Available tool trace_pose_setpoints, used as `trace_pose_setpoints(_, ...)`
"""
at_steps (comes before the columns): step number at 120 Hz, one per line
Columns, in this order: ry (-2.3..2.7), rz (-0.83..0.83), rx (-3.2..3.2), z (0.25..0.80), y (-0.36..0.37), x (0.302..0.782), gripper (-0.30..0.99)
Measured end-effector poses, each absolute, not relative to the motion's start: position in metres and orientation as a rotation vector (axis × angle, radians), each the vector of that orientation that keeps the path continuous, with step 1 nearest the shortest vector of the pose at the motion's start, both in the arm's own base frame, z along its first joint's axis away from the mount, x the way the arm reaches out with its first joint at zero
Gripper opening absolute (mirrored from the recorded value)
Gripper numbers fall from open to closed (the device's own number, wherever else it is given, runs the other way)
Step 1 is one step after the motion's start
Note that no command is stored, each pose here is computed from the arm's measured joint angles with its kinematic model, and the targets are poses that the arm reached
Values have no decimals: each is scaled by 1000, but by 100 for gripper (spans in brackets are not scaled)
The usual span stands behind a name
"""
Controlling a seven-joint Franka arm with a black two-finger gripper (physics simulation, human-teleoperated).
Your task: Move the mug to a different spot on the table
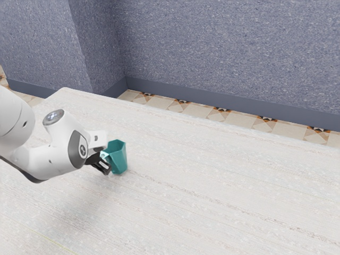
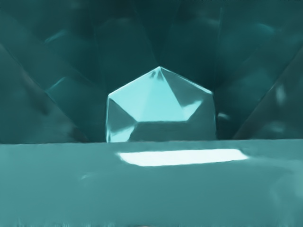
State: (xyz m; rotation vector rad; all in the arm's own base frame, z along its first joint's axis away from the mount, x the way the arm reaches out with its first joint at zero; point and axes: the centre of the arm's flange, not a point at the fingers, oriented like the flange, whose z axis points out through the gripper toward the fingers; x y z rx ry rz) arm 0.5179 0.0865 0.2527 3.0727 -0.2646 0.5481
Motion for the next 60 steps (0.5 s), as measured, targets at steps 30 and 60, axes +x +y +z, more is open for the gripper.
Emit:
trace_pose_setpoints(30,-316,547,3067,256,87,517,48)
trace_pose_setpoints(60,-349,689,3029,311,84,507,63)
